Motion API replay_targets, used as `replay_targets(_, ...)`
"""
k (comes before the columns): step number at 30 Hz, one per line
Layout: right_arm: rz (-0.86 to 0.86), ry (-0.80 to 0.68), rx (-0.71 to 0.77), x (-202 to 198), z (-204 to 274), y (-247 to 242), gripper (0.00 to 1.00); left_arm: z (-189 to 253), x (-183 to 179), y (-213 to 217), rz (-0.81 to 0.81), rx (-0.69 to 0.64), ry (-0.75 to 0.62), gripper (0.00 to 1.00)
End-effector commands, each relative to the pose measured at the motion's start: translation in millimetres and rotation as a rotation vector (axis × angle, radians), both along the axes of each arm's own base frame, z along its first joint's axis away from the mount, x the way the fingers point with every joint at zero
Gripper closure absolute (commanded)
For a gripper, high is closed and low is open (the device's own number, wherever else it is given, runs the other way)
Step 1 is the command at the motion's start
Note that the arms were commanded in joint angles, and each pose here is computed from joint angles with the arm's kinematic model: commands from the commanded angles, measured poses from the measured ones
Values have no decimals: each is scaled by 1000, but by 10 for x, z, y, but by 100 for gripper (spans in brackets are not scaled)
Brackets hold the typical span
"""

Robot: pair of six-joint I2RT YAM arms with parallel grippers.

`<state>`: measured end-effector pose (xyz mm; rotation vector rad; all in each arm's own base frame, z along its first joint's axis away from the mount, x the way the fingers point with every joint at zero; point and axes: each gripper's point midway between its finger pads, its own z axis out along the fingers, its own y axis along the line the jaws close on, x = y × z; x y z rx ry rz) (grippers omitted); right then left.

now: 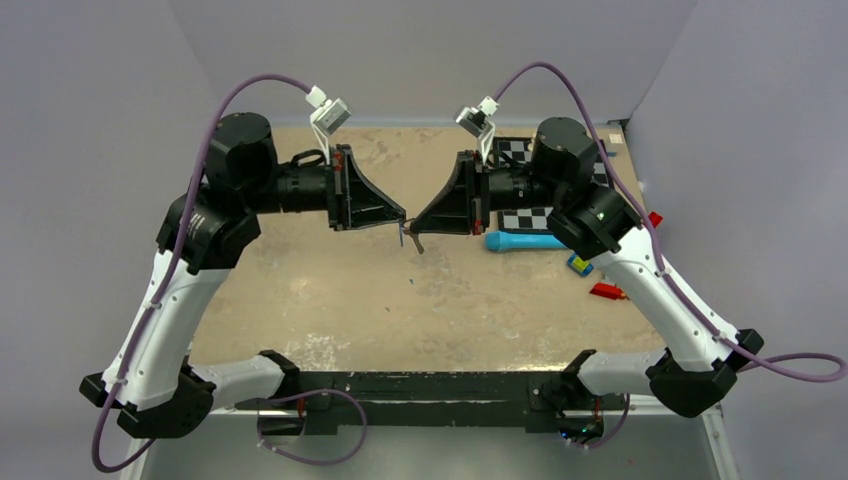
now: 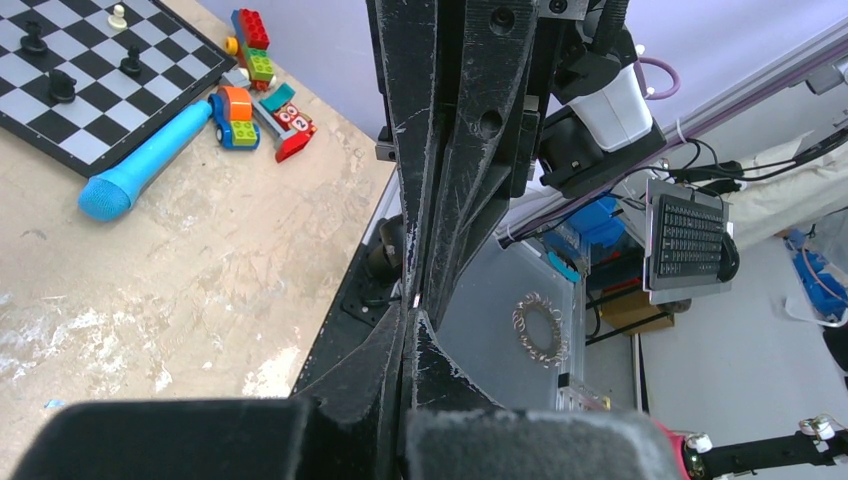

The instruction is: Remove the keys from the keyring

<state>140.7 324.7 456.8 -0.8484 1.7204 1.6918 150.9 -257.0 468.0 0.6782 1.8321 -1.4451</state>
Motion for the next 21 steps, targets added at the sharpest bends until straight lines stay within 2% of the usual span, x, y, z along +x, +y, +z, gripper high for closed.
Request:
replay_targets(1, 29, -62, 51, -122, 185, -61, 97, 141, -32, 34, 15, -28, -43, 100)
replay_targets(8, 26, -62, 50, -133, 188, -71, 100, 141, 20, 60, 64, -27, -33, 100)
replay_targets(21, 14, -65, 66, -112, 229, -62, 100, 150, 112, 155, 213, -110, 13, 100)
